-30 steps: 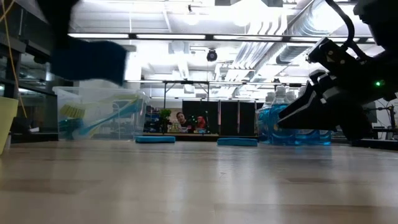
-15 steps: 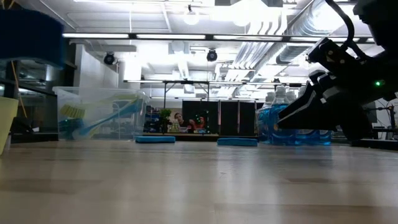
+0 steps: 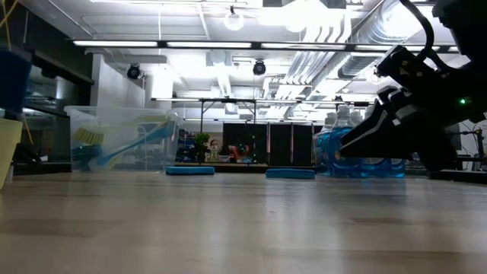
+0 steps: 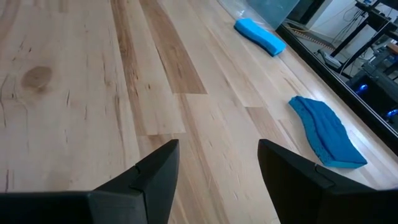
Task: Pick & Place Kitchen Sink Supplies
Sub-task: Put the bottom sponge into the yellow bin
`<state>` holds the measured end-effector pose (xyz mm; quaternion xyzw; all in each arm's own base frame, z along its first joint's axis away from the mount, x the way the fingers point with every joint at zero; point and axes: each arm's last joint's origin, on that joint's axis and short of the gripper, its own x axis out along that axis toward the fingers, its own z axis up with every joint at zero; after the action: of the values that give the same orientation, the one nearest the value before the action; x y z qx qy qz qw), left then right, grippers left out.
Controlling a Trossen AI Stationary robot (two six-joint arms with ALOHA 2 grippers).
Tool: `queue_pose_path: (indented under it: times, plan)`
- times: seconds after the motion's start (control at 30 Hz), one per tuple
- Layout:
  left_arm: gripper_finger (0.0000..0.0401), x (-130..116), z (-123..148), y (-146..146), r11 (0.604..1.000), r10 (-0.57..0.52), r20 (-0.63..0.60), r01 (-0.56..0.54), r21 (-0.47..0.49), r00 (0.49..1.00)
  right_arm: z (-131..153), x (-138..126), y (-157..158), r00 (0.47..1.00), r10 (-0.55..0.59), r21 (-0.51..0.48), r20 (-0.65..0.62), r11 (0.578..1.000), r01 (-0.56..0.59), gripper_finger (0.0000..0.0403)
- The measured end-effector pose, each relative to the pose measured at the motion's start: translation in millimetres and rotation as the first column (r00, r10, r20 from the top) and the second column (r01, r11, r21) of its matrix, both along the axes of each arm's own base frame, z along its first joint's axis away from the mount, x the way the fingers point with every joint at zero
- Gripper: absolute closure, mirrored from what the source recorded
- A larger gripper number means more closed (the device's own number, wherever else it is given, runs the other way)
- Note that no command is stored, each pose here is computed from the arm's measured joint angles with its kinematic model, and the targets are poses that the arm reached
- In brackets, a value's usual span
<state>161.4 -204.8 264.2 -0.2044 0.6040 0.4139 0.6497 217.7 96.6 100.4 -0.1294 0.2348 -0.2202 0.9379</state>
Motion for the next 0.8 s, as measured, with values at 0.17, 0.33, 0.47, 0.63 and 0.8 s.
queue_pose_path:
  times: [0.17,0.33,0.47,0.63,0.8]
  plan:
    - [0.0401,-10,14,14,1.0,0.012,0.075,-0.01,-0.023,0.997,0,0,0,1.0,0.003,0.004,-0.001,1.0,-0.003,0.019]
    - [0.0401,-16,30,26,0.999,-0.022,0.167,0.028,-0.034,0.986,0,0,0,1.0,-0.007,0.016,0.01,1.0,0.006,0.0191]
    - [0.0401,-23,24,31,0.997,-0.013,0.077,0.019,-0.078,0.997,0,0,0,1.0,-0.006,0.017,0.01,1.0,0.006,0.019]
    - [0.0401,-33,6,30,0.993,0.046,-0.091,-0.056,-0.104,0.995,0,0,0,1.0,0.002,0.025,0.008,1.0,-0.002,0.0191]
    - [0.0401,-35,-1,26,0.991,0.063,-0.151,-0.08,-0.108,0.986,0,0,1,1.0,0.009,0.032,0.004,0.999,-0.009,0.019]
